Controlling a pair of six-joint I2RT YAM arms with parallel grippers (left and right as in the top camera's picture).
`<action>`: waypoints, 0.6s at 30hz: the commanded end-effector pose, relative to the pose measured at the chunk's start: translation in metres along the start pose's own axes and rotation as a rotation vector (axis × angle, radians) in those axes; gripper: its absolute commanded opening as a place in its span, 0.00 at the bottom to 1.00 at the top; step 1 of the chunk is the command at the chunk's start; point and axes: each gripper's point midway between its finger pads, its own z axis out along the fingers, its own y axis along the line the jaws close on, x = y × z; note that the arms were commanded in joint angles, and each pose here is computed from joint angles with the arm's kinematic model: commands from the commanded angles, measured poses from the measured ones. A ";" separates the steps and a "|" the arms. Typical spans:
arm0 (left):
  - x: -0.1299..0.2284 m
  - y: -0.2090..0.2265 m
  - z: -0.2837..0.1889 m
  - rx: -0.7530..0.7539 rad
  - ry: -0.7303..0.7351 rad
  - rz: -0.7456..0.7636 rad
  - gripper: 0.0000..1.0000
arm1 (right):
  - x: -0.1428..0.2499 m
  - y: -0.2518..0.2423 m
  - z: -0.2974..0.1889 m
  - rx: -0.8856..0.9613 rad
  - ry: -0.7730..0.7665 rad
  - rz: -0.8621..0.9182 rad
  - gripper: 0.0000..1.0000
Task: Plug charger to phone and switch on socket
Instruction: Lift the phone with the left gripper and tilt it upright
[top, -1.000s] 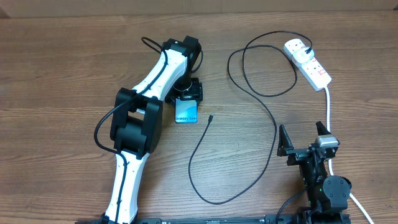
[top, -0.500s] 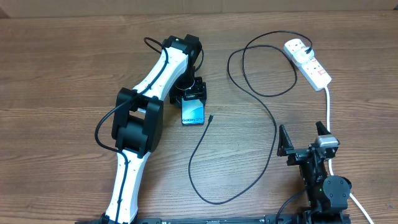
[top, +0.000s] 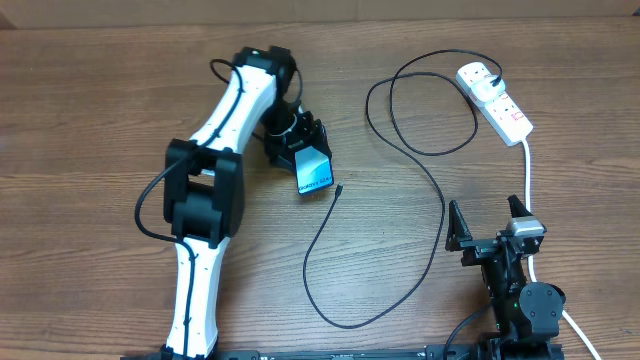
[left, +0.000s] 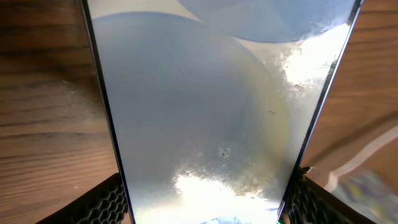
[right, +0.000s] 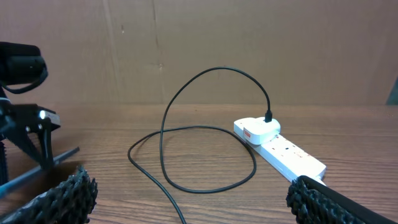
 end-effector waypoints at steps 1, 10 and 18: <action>0.008 -0.034 -0.019 0.256 0.071 0.044 0.66 | 0.002 -0.002 0.000 0.011 -0.003 0.006 1.00; 0.013 -0.065 -0.061 0.615 0.161 0.021 0.66 | 0.002 -0.002 0.000 0.011 -0.003 0.006 1.00; 0.020 -0.086 -0.093 0.841 0.226 0.016 0.66 | 0.002 -0.002 0.000 0.011 -0.003 0.006 1.00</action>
